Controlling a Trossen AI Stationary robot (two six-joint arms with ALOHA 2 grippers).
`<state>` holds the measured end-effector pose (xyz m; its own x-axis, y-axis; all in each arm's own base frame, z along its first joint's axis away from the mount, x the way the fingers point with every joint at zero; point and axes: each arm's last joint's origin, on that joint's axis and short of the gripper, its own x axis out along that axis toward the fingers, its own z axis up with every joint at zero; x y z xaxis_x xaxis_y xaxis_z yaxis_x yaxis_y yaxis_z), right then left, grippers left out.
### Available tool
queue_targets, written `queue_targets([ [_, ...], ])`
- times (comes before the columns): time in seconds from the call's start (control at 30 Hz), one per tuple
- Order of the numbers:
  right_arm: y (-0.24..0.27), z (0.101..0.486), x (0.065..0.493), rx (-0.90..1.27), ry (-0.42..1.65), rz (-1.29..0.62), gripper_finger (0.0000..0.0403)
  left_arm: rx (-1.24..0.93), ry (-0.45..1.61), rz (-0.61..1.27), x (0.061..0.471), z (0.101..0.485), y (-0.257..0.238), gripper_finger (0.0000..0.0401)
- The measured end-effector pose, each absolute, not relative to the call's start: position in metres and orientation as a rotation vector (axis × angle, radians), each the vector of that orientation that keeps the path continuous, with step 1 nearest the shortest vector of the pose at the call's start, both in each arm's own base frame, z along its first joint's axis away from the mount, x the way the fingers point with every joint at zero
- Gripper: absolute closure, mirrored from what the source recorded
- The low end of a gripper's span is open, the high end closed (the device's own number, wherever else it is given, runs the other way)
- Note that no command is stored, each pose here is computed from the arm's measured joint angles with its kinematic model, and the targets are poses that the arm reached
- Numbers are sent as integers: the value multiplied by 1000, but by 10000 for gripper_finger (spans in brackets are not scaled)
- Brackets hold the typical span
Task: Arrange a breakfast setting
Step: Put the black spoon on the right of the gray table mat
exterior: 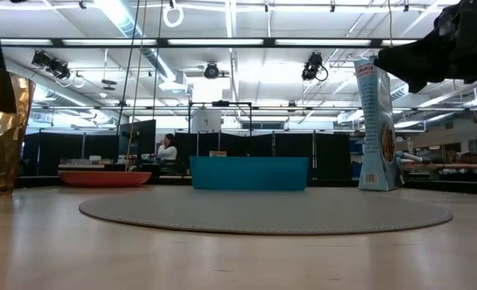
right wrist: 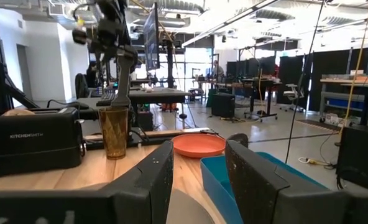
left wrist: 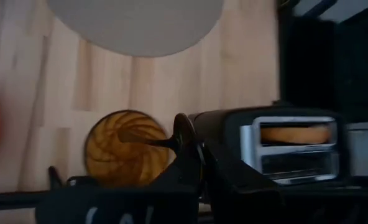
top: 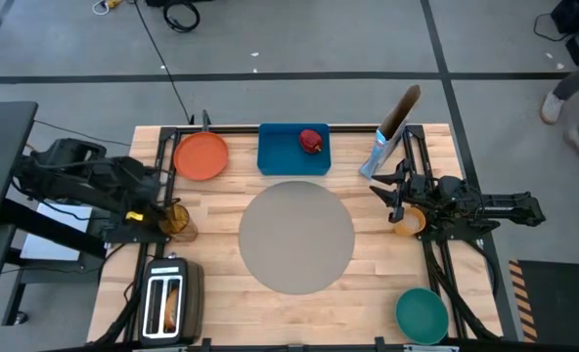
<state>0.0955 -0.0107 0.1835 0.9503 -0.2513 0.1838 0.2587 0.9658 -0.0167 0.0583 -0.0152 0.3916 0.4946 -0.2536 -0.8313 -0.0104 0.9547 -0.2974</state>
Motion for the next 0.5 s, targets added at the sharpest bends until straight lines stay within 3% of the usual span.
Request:
queue_targets([
  [0.23, -11, 180, 96, -39, -147, -257, 249, -382, 932, -150, 44, 421, -13, 384],
  [0.5, -11, 180, 96, -39, -150, -258, 250, -310, 804, -145, 29, 444, -9, 384],
])
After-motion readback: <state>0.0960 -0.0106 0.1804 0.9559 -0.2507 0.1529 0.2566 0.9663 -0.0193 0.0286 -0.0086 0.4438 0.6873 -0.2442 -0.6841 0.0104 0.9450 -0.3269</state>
